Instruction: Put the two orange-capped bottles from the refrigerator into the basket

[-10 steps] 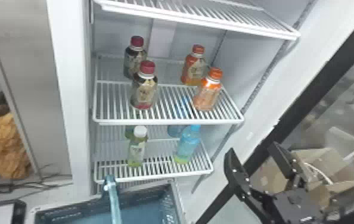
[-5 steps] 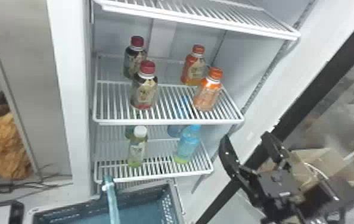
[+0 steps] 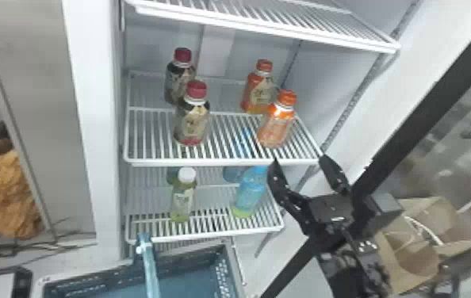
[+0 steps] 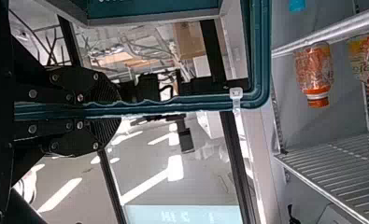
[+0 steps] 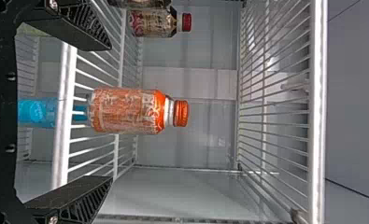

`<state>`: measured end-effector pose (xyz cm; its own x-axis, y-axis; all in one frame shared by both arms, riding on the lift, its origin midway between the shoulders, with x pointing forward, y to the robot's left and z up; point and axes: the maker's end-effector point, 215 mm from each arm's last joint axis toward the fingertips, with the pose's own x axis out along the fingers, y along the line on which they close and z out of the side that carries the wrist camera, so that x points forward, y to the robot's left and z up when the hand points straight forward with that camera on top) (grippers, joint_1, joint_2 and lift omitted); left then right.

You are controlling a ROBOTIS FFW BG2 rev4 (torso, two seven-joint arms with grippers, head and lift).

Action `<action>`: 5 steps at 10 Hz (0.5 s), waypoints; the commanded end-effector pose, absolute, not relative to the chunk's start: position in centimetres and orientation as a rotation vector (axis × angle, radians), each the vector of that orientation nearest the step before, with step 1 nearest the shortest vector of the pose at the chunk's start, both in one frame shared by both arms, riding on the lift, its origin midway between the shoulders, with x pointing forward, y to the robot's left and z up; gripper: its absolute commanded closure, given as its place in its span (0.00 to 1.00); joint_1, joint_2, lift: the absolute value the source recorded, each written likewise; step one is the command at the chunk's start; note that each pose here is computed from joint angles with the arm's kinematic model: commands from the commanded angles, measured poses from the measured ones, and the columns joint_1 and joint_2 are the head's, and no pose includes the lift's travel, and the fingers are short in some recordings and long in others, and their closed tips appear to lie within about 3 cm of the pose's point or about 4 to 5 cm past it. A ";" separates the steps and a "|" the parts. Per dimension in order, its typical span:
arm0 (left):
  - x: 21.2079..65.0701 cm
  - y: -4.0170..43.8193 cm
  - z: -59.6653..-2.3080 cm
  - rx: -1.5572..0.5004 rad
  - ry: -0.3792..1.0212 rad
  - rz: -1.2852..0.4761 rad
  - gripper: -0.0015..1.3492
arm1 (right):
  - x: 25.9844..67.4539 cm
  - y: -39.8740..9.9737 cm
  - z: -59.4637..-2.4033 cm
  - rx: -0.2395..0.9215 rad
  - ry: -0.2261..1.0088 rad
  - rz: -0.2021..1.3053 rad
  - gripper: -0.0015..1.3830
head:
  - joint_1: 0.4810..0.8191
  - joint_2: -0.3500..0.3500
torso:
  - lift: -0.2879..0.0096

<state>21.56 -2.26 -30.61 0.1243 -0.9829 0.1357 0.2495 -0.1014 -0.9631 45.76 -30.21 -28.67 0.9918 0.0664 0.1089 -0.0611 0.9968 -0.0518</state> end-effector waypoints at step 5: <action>21.4 -2.4 -30.5 -1.169 0.872 -1.305 0.89 | 52.5 -29.7 -28.4 -0.031 -0.141 0.090 0.04 | 0.63 0.00 | 0.83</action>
<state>21.44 -2.34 -30.55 0.1177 -0.9836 0.1365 0.2499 -0.1037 -0.9627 51.79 -29.81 -28.45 0.9866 0.0888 0.1366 -0.0844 0.9957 -0.0377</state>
